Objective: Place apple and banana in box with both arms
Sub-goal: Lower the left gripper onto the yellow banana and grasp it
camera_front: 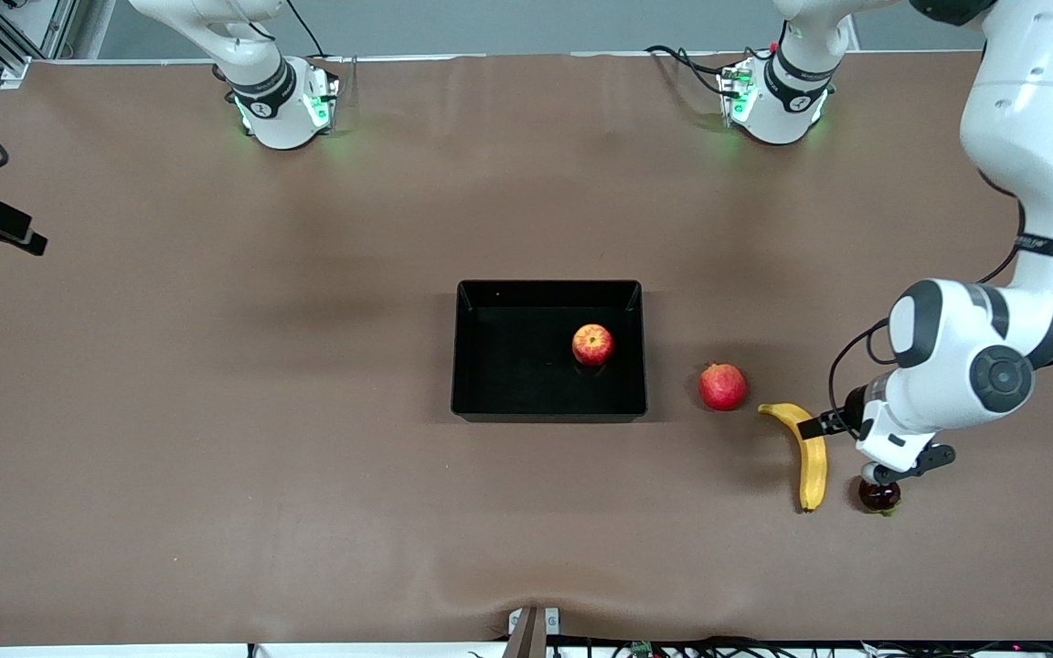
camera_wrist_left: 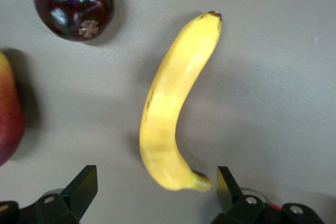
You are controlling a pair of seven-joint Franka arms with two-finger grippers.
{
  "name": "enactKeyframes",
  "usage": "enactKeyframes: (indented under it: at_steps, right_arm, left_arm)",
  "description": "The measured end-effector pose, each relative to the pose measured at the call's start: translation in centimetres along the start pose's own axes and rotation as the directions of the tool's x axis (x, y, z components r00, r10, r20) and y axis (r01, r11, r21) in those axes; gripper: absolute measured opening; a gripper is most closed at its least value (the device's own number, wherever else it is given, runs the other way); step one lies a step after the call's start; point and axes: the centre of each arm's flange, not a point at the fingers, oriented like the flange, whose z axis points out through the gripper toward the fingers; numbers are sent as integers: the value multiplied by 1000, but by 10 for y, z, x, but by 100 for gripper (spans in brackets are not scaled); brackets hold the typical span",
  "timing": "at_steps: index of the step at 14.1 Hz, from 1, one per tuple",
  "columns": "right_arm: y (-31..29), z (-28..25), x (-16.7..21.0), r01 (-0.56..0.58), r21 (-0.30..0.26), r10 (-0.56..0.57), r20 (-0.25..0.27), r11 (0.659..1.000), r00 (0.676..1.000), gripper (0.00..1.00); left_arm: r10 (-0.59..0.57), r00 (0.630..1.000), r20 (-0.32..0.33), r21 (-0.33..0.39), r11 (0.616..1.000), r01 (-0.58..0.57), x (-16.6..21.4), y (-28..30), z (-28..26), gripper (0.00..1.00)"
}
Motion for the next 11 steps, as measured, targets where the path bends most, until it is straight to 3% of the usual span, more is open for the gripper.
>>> enactKeyframes:
  at_steps: [3,5,10,11]
  right_arm:
    - [-16,8,3,28,-7,-28,-7,1000,1000,100]
    - [-15,11,3,26,-8,-26,5,1000,1000,100]
    - [-14,13,-3,24,-8,-24,45,1000,999,100]
    - [-16,13,-4,28,-8,-28,52,1000,998,100]
  left_arm:
    - [5,1000,-25,19,1000,-4,7,-9,28,100]
    - [13,999,-33,26,1000,-12,8,-12,44,95]
    - [20,999,-31,27,999,-19,8,-9,50,42]
    - [21,999,-34,27,999,-20,9,-9,49,40]
